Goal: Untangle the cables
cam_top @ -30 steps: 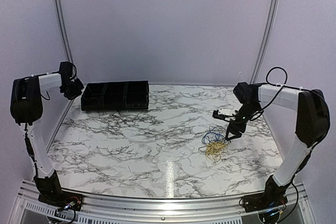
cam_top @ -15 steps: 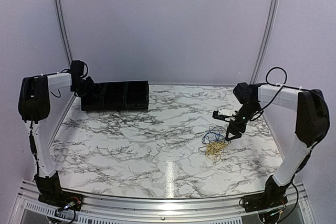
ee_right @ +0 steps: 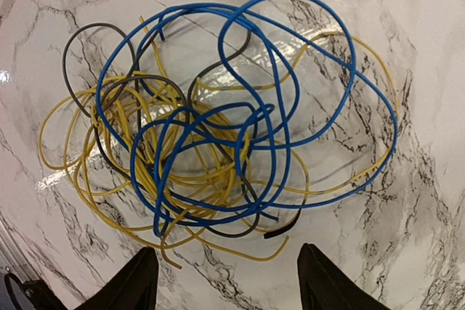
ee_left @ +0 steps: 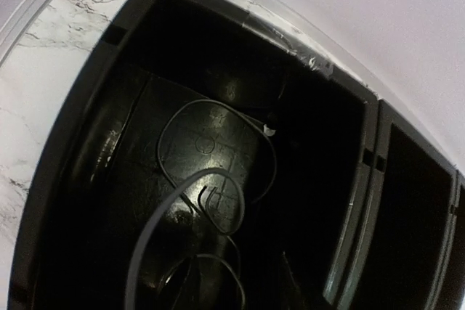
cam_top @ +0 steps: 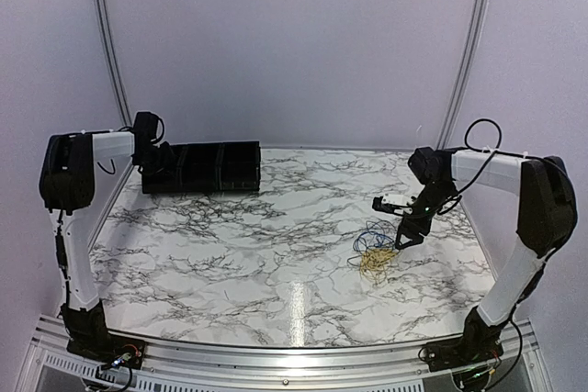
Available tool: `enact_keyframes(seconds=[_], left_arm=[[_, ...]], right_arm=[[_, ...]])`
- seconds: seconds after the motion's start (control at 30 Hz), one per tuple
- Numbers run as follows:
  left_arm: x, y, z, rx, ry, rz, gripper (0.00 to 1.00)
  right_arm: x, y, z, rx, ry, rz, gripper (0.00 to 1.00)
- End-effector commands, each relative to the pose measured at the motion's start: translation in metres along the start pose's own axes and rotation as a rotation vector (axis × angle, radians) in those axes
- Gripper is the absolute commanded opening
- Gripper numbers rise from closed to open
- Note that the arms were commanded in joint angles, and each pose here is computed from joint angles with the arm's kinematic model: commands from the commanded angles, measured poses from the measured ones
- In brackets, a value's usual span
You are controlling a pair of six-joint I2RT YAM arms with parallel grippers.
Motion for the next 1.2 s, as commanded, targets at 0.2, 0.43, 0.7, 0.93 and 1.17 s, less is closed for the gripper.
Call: enact_keyframes(seconds=[0.2, 0.43, 0.7, 0.93, 1.17], left_arm=[[-0.002, -0.102, -0.019, -0.11, 0.015, -0.055, 0.56], [0.007, -0.148, 0.001, -0.095, 0.037, -0.068, 0.59], [-0.067, -0.202, 0.059, -0.109, 0.321, 0.154, 0.55], [-0.12, -0.228, 0.131, -0.007, 0.454, 0.398, 0.58], [-0.136, -0.239, 0.209, 0.15, 0.59, 0.633, 0.52]], right_arm=[[-0.018, -0.045, 0.01, -0.079, 0.05, 0.101, 0.66], [-0.019, -0.033, 0.023, -0.088, 0.066, 0.137, 0.67], [-0.018, 0.013, 0.031, -0.046, 0.047, 0.067, 0.68], [0.001, 0.047, -0.022, -0.063, -0.106, -0.009, 0.63], [0.022, 0.032, -0.126, -0.222, -0.178, -0.121, 0.57]])
Point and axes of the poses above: each gripper's point midway between its finger pads, its own y axis out along the fingers, its own x axis along the line the jaws close on, z = x × y, the point moved 5 cm from there along -y, back along the fingers, and after that the axes turned 9 degrees about -y, right-handed, at the moved point
